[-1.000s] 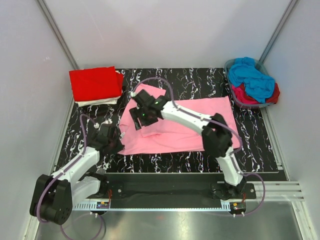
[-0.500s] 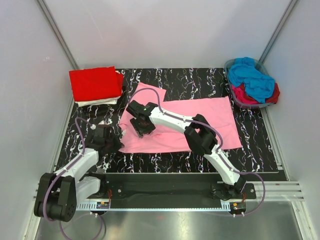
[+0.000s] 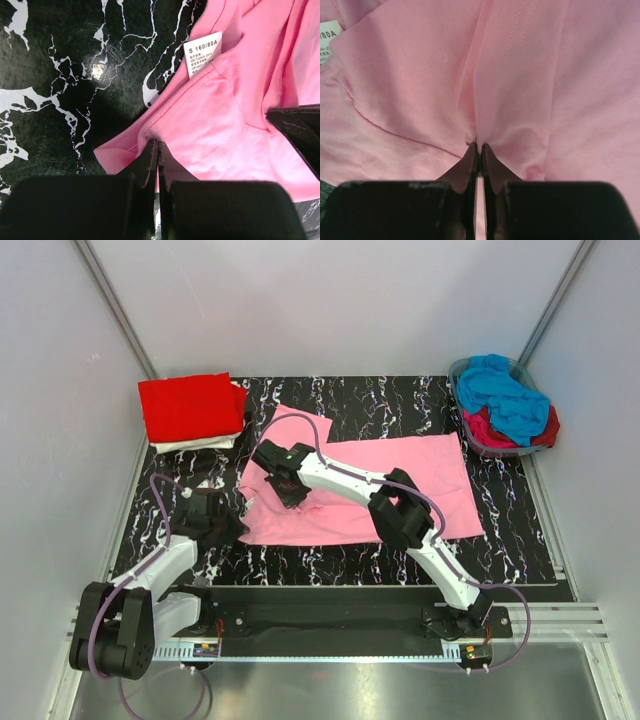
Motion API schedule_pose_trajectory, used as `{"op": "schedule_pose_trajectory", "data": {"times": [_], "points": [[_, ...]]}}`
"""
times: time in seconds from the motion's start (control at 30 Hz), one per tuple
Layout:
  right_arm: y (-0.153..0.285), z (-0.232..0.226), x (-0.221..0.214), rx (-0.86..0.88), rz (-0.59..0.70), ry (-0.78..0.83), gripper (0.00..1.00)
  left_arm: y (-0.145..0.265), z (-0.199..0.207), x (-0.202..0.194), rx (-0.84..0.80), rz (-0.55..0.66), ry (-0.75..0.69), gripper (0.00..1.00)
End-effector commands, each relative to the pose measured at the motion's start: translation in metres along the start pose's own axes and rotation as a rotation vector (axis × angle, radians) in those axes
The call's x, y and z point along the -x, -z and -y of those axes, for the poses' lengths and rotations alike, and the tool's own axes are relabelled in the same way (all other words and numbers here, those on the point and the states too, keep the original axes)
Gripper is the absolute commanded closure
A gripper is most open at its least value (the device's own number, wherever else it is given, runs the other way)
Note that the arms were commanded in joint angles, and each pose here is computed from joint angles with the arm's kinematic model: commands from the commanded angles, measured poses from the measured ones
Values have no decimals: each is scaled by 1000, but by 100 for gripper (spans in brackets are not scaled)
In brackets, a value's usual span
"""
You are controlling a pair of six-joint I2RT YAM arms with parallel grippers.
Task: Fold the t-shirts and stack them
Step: Fold the tshirt
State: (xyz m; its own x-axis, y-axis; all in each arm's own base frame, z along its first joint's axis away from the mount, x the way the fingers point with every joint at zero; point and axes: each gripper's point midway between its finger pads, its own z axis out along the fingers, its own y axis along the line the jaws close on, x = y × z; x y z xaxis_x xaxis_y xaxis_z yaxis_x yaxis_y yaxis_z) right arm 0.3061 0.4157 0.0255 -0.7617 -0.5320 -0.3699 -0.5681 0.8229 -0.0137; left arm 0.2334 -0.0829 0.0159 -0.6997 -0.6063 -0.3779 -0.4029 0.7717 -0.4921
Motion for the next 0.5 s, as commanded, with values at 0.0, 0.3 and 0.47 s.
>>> {"op": "schedule_pose_trajectory", "data": {"times": [0.0,0.3,0.47], "points": [[20,12,22,-53,67,19,93,-2,-10,-6,19,-9,-7,100],[34,65,46,-156,115,-8,91,0,-11,-5,21,4,-3,100],[30,102,56,-155,118,-66,87,2,-12,-5,24,12,0,100]]}}
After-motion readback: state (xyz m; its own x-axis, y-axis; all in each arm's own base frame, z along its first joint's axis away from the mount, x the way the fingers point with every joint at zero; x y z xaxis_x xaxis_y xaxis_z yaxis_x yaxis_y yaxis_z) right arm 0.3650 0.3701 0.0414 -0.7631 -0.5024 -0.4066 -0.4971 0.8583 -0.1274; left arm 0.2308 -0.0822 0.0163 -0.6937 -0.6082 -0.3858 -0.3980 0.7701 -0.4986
